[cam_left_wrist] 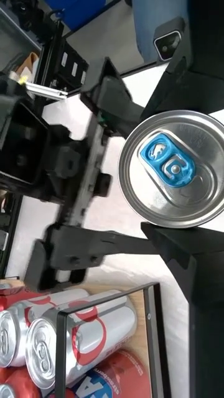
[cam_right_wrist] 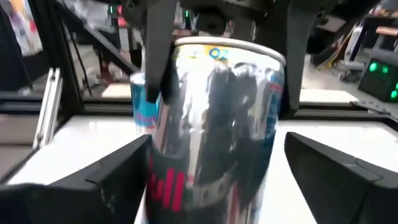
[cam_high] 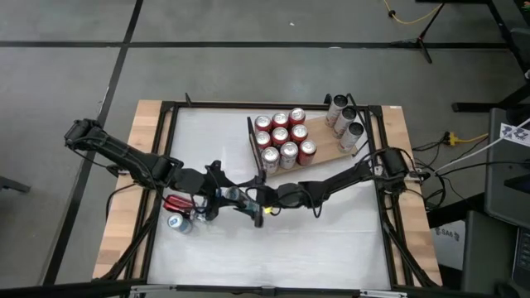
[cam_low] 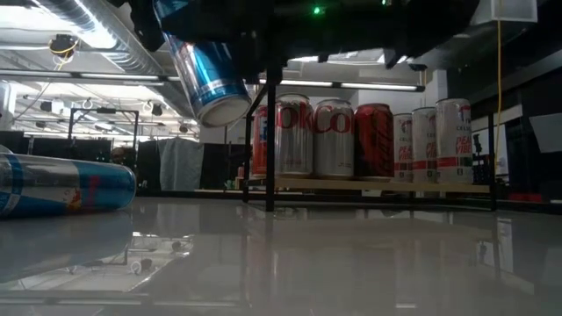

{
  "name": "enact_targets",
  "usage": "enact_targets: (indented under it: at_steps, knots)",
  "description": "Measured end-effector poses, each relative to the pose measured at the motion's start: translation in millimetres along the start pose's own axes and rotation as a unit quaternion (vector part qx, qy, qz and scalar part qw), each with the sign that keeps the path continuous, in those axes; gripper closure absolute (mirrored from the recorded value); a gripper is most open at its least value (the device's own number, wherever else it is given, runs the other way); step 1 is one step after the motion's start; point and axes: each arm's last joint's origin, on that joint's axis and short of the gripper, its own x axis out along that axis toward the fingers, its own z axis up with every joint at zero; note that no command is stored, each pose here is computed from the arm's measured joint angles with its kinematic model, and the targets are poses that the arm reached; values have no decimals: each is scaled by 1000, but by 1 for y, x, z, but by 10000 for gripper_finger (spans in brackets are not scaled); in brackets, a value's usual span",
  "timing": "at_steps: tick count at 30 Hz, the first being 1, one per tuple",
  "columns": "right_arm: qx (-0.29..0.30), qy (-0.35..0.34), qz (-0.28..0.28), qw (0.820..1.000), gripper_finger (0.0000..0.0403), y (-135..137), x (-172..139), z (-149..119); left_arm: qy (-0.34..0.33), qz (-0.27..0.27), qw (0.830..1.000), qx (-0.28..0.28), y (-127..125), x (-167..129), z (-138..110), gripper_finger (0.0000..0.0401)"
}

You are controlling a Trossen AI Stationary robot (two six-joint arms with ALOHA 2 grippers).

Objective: Place canned beverage on shelf
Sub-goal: Put the right blue soda can on the shelf

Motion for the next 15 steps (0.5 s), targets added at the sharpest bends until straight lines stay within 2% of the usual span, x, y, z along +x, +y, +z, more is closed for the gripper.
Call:
enact_targets:
  at_steps: [5,12,15]
  knots:
    - [-20,71,1,997,30,-4,-15,17,-2,3,1000,-1,0,0,0,187]
    - [-46,164,3,985,27,-13,-48,44,-7,7,1000,-4,0,0,1,187]
    - [-55,188,10,981,27,-12,-66,58,-12,12,999,-37,1,0,2,187]
